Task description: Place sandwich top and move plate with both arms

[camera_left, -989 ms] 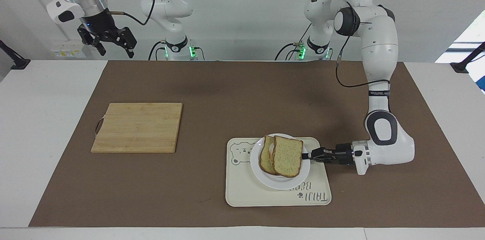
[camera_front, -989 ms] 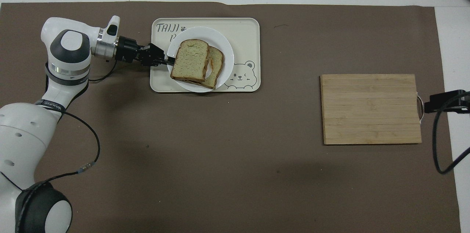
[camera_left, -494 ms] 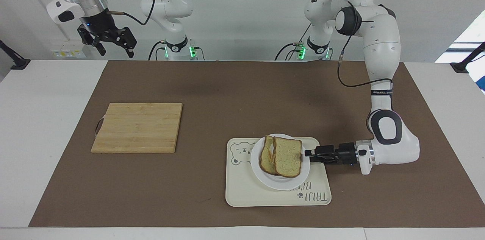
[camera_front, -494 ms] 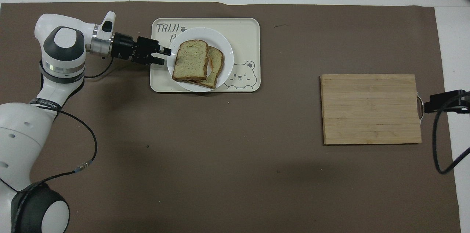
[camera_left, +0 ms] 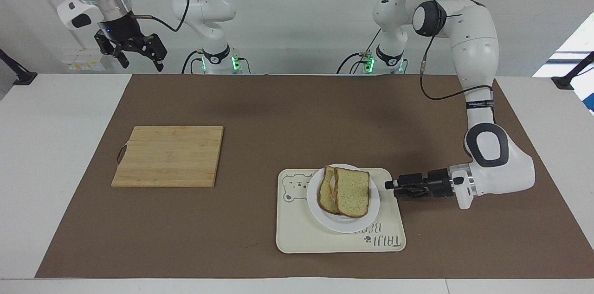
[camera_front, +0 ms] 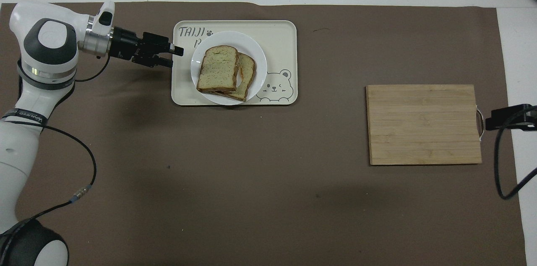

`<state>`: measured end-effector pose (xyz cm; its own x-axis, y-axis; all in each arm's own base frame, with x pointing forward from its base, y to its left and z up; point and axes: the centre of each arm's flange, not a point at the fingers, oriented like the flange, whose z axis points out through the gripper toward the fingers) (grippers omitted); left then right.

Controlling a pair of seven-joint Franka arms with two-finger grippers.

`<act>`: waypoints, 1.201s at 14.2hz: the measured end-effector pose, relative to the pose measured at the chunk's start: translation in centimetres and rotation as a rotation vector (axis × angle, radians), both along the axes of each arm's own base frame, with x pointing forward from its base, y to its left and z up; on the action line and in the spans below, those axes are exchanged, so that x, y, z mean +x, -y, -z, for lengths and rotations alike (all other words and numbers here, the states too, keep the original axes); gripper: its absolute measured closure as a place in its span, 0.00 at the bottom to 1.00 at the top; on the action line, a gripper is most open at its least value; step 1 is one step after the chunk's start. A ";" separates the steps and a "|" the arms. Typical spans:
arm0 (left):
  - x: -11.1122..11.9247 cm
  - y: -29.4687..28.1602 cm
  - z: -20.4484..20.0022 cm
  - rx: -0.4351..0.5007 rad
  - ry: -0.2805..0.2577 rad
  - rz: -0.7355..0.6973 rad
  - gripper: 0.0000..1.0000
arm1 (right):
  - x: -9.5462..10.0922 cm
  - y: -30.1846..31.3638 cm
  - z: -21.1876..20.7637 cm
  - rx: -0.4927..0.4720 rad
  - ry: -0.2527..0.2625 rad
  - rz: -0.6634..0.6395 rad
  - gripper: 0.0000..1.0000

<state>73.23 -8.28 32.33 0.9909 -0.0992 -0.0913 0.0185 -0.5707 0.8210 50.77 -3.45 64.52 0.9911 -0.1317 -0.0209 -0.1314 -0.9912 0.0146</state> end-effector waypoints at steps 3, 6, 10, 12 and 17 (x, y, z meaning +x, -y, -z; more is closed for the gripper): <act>-0.1 -0.7 -4.3 0.154 0.045 -0.009 0.00 | 0.0 0.0 0.0 0.000 0.000 0.000 0.00; -0.5 -1.2 -8.0 0.320 0.115 -0.026 0.00 | 0.0 0.0 0.0 0.000 0.000 -0.003 0.00; -1.5 -2.5 -11.4 0.566 0.189 -0.044 0.00 | 0.0 0.0 0.0 0.001 0.000 -0.044 0.00; -1.8 -3.2 -13.4 0.647 0.222 -0.051 0.00 | -0.1 0.0 0.0 0.001 0.000 -0.046 0.00; -2.5 -6.2 -15.7 0.734 0.239 -0.079 0.00 | -0.1 0.0 0.0 0.001 0.000 -0.046 0.00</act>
<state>70.69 -2.04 48.06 0.9936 -0.0244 0.1103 -0.0483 -0.9744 0.2197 50.68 -3.45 64.54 0.9961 -0.0859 -0.0214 -0.0856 -0.9962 0.0135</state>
